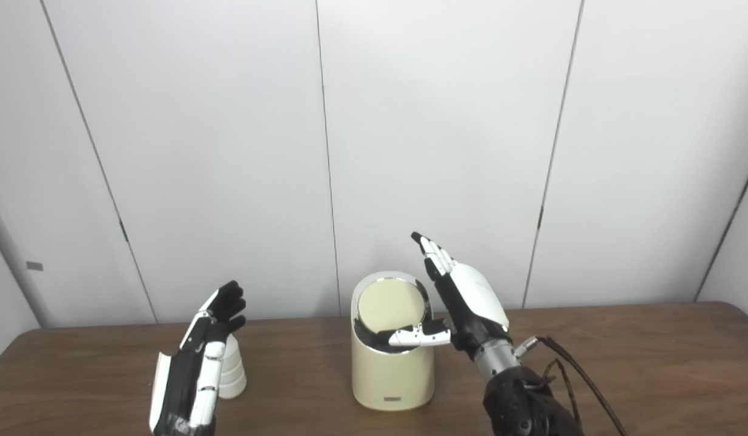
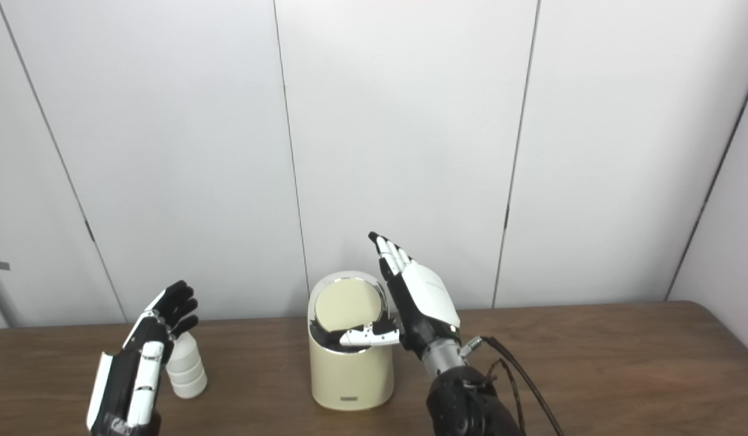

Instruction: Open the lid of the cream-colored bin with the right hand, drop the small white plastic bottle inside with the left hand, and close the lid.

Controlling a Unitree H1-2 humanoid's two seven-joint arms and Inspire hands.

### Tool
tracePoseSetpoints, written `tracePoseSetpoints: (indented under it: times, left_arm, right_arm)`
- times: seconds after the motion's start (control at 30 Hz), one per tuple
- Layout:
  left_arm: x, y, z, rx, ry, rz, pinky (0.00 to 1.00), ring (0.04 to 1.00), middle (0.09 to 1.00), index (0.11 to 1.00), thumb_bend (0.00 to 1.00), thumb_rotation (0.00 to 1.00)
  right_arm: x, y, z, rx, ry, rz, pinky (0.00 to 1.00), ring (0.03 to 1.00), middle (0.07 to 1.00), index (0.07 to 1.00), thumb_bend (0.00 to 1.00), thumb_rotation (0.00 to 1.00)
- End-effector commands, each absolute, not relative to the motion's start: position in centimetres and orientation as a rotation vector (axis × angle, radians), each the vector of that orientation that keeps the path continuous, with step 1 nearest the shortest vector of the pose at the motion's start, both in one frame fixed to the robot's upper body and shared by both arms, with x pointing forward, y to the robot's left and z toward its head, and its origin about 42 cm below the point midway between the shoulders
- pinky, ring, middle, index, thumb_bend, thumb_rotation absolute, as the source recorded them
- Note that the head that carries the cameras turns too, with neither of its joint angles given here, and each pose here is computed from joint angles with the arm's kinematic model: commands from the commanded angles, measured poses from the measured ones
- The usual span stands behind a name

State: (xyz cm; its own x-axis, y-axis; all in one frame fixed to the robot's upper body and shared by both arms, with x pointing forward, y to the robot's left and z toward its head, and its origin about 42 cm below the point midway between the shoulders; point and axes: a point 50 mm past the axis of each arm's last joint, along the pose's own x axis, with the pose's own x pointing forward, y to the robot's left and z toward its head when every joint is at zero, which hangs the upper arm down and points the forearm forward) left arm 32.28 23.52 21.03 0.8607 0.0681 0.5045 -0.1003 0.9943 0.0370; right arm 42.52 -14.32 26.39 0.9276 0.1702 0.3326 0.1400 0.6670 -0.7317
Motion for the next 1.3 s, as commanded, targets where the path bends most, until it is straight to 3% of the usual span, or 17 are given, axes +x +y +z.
tracePoseSetpoints:
  times: [0.0,0.47,0.87,1.13,1.27]
  left_arm:
    - [32.5,23.3,22.7,0.073,-0.590,0.083,0.85,0.878,0.889,0.891,0.41,0.88]
    - [32.3,23.1,22.7,0.063,-0.591,0.088,0.85,0.875,0.887,0.887,0.42,0.87]
    - [32.2,23.0,22.9,0.061,-0.591,0.086,0.85,0.876,0.888,0.889,0.41,0.87]
    - [32.0,23.0,23.0,0.063,-0.590,0.079,0.85,0.880,0.892,0.892,0.42,0.87]
    - [32.0,22.9,23.0,0.061,-0.589,0.083,0.85,0.877,0.890,0.891,0.42,0.87]
  right_arm:
    - [43.2,-13.6,29.3,-0.852,-0.487,-0.018,1.00,1.000,1.000,1.000,0.75,0.44]
    - [44.0,-13.4,28.9,-0.869,-0.464,-0.049,0.99,1.000,1.000,1.000,0.71,0.46]
    - [44.7,-13.5,28.3,-0.875,-0.435,-0.073,0.97,1.000,1.000,1.000,0.72,0.36]
    - [44.8,-13.6,28.3,-0.891,-0.424,-0.083,0.95,1.000,1.000,1.000,0.60,0.27]
    - [44.8,-13.6,28.3,-0.891,-0.425,-0.083,0.94,1.000,1.000,1.000,0.59,0.25]
